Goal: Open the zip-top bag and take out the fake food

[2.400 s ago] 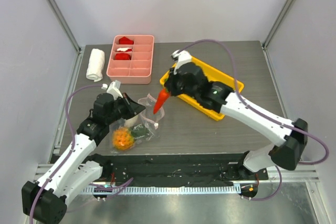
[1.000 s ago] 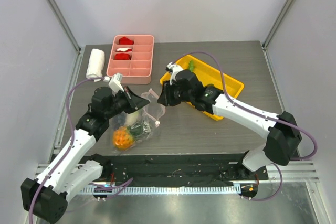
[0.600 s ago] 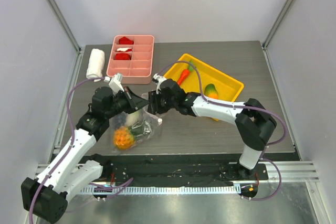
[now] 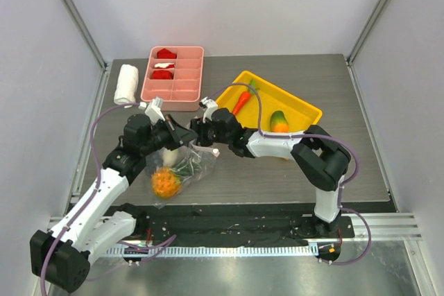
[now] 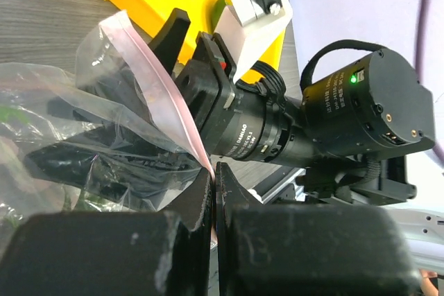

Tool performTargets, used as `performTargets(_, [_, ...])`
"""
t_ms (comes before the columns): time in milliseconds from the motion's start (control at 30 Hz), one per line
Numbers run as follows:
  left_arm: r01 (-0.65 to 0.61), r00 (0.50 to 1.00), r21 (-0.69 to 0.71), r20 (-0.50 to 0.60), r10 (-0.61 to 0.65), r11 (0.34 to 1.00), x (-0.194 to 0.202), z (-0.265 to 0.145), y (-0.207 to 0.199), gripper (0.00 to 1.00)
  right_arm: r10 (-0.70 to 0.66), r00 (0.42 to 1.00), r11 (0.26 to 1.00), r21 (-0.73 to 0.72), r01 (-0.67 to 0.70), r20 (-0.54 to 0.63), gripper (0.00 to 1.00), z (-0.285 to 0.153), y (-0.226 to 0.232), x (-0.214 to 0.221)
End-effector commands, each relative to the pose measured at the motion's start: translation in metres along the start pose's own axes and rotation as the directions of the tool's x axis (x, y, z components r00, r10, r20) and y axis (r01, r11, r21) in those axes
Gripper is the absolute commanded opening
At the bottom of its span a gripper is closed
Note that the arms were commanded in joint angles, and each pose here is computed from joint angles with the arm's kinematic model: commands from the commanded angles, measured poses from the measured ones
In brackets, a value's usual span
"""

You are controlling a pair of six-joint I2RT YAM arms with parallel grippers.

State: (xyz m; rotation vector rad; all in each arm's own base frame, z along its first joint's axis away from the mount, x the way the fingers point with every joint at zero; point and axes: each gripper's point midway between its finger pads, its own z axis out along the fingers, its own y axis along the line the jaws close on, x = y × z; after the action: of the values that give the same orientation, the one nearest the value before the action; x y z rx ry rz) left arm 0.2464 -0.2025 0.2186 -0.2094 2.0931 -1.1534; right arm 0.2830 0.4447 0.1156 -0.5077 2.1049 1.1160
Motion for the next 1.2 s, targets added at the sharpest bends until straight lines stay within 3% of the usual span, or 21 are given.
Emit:
performTargets(0, [-0.006,1.0,0.076,0.004,0.005,0.997,-0.004,0.002,-0.018,0.0,0.083,0.989,0.987,-0.15,-0.064,0.122,0.6,0.011,0.032,-0.03])
performTargets(33, [-0.008,1.0,0.08,0.004,0.008,0.997,-0.005,0.001,-0.019,0.0,0.078,0.99,0.984,-0.169,-0.058,0.118,0.58,0.012,0.04,-0.04])
performTargets(167, [-0.016,1.0,0.076,0.003,0.016,0.997,-0.005,0.002,-0.019,0.0,-0.004,0.998,0.996,-0.094,-0.002,-0.06,0.59,-0.003,0.03,-0.009])
performTargets(367, [-0.034,0.999,0.036,0.007,0.034,0.999,-0.003,0.002,-0.007,0.0,-0.097,0.97,0.987,-0.15,0.064,-0.225,0.72,-0.046,0.035,0.029])
performTargets(500, [-0.028,1.0,0.028,0.002,0.028,0.999,0.0,0.002,-0.004,0.0,-0.029,0.963,0.987,-0.16,-0.015,-0.269,0.74,-0.055,0.041,0.041])
performTargets(700, [-0.025,1.0,0.023,0.0,0.025,0.999,0.002,0.001,-0.002,0.0,0.165,0.95,0.986,0.015,-0.167,-0.266,0.83,-0.07,0.037,0.033])
performTargets(767, [-0.024,1.0,0.021,-0.004,0.024,0.999,0.003,0.002,-0.001,0.0,0.198,0.931,0.98,0.041,-0.195,-0.305,0.81,-0.075,0.043,0.041])
performTargets(833, [-0.021,1.0,0.021,-0.009,0.021,1.0,0.003,0.003,-0.001,0.0,0.223,0.922,0.974,0.045,-0.221,-0.316,0.66,-0.074,0.048,0.044])
performTargets(900, [-0.015,1.0,0.025,-0.011,0.016,1.0,0.003,0.004,-0.002,0.0,0.269,0.897,0.96,0.026,-0.278,-0.35,0.58,-0.072,0.059,0.056])
performTargets(1167, [-0.006,1.0,0.037,-0.01,0.006,0.999,0.005,0.002,-0.003,0.0,0.396,0.852,0.879,-0.124,-0.459,-0.343,0.61,-0.048,0.087,0.063])
